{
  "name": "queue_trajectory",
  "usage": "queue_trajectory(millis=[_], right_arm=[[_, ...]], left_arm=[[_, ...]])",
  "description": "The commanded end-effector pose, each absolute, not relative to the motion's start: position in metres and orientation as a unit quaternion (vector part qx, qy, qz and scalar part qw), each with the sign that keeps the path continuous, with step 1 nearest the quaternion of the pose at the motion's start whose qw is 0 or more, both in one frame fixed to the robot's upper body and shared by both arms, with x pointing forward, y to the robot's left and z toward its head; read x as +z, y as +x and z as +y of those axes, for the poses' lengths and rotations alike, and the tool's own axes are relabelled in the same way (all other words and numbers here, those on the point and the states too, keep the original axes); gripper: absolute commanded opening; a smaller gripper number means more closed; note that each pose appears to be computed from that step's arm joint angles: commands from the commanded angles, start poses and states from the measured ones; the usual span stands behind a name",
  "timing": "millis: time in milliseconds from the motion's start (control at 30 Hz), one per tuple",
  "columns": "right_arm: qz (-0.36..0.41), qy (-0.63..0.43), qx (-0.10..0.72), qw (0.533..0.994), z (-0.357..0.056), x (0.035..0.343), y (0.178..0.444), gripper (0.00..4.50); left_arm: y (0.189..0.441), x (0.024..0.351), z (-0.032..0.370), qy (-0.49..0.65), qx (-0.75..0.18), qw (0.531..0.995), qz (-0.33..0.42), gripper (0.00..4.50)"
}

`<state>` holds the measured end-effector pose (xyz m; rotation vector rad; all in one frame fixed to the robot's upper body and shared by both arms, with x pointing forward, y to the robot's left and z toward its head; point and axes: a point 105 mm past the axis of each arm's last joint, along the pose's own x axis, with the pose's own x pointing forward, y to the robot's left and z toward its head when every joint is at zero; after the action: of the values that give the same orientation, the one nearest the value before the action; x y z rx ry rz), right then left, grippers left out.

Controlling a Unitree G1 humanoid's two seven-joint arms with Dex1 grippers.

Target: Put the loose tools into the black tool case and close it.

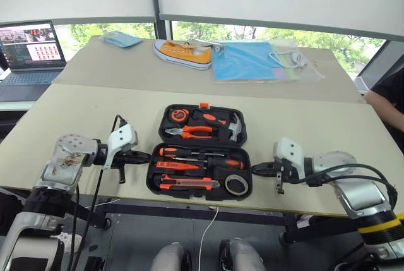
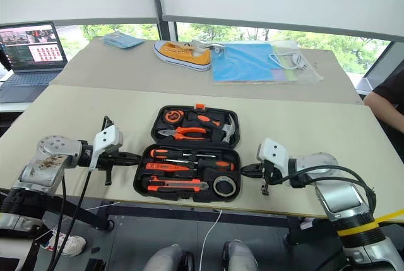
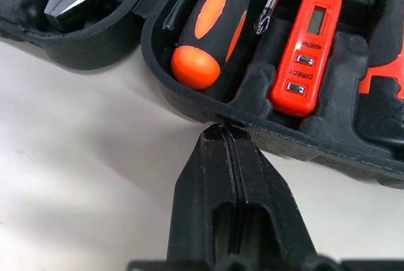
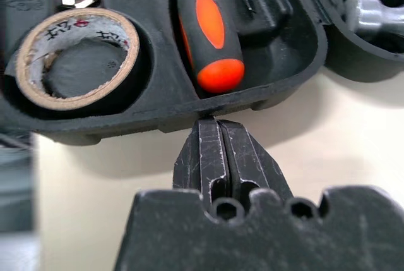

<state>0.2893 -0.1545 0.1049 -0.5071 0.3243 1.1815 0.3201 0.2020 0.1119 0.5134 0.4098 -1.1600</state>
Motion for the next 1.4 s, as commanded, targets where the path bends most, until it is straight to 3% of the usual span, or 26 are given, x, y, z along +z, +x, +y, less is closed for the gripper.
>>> queue_trajectory(millis=[33,67,100,267,533,633,800,833,900,1100,1233,1333,1400], right_arm=[[0.103,-0.263,0.546,0.789,-0.145,0.122,0.290,0.00],[0.124,-0.263,0.524,0.801,-0.157,0.119,0.293,0.00],[0.138,-0.267,0.507,0.808,-0.167,0.117,0.296,0.29],[0.171,-0.217,0.445,0.852,-0.198,0.131,0.307,1.92],[0.175,-0.031,0.371,0.911,-0.179,0.172,0.360,4.46],[0.217,0.021,0.326,0.920,-0.171,0.166,0.382,4.46],[0.256,0.029,0.301,0.918,-0.164,0.149,0.397,4.46],[0.259,0.027,0.299,0.918,-0.162,0.146,0.399,3.93],[0.263,0.023,0.296,0.918,-0.161,0.142,0.402,3.39],[0.265,0.029,0.290,0.919,-0.156,0.137,0.406,1.30],[0.257,0.029,0.293,0.920,-0.151,0.139,0.408,0.06],[0.208,0.023,0.306,0.929,-0.142,0.156,0.412,0.06],[0.149,0.003,0.310,0.939,-0.136,0.177,0.416,0.06]], left_arm=[[0.314,0.112,0.187,0.253,-0.570,0.763,0.172,0.06],[0.319,0.111,0.199,0.255,-0.543,0.778,0.186,0.06],[0.324,0.110,0.212,0.260,-0.519,0.790,0.199,0.28],[0.346,0.128,0.250,0.148,-0.428,0.861,0.233,1.89],[0.396,0.157,0.222,-0.061,-0.357,0.890,0.276,4.45],[0.413,0.161,0.198,-0.082,-0.349,0.893,0.273,4.45],[0.425,0.155,0.179,-0.076,-0.340,0.895,0.280,4.45],[0.426,0.153,0.176,-0.076,-0.337,0.896,0.280,4.22],[0.428,0.150,0.175,-0.078,-0.333,0.897,0.280,3.75],[0.428,0.143,0.177,-0.097,-0.321,0.899,0.282,1.39],[0.427,0.138,0.176,-0.096,-0.326,0.896,0.286,0.08],[0.427,0.141,0.174,-0.092,-0.337,0.897,0.269,0.08],[0.431,0.157,0.169,-0.075,-0.363,0.904,0.211,0.08]])
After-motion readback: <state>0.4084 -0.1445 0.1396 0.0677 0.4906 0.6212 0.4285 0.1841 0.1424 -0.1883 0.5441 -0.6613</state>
